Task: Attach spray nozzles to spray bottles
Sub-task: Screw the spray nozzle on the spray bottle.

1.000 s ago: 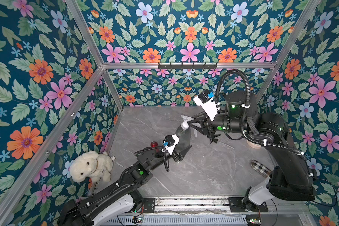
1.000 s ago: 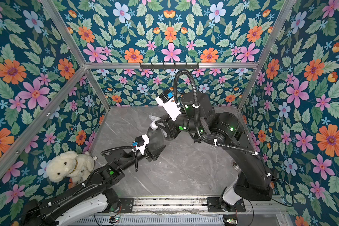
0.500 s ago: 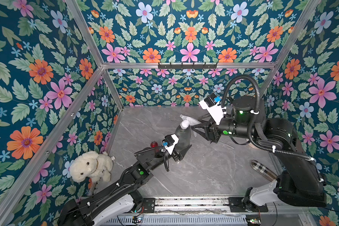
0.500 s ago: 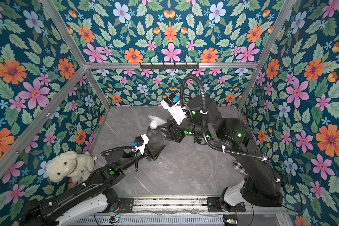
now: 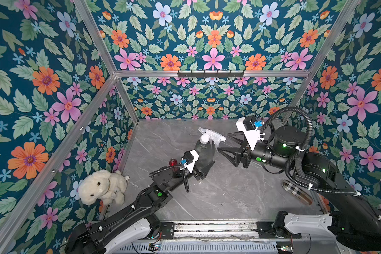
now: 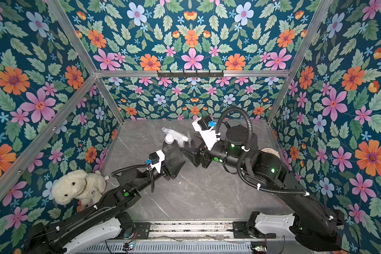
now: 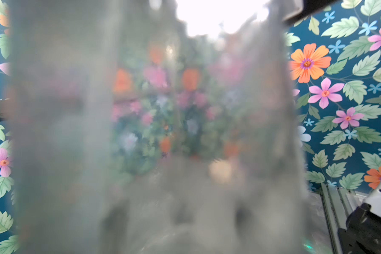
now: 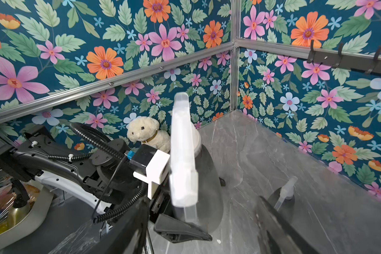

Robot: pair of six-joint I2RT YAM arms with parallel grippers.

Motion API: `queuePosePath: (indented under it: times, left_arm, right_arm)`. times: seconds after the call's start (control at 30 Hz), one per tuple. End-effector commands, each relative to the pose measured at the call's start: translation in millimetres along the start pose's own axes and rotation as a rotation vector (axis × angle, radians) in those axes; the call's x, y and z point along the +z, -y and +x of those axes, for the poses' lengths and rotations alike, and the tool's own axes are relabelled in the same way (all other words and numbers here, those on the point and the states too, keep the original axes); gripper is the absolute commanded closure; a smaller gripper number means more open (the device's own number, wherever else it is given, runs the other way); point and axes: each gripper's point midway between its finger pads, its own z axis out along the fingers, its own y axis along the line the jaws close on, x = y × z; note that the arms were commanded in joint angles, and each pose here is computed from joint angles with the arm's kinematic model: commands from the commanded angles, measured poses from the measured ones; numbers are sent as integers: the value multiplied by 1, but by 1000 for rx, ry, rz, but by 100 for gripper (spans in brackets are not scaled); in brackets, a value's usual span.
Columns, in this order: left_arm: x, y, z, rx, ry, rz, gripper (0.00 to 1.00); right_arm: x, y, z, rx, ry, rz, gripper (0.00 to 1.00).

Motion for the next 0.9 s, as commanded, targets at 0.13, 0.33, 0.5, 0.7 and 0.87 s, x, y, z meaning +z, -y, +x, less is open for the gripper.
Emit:
queuePosePath:
  times: [0.13,0.33,0.5,0.7,0.87]
  left_arm:
    - [2,2,-14,-6,47,16,100]
    - [3,3,-11,-2,32,20,100]
    - [4,3,-6,9,9,19,100]
    - [5,3,-5,18,-1,24,100]
    - [4,8,1,32,-24,47,100]
  right_arm:
    - [3,-16,-36,-10,171,-89,27]
    - [9,-16,-37,-4,124,-90,45]
    - [12,-13,-33,15,68,-69,64]
    - [15,-11,-27,31,3,-56,78]
    - [17,-8,-22,35,-72,-30,89]
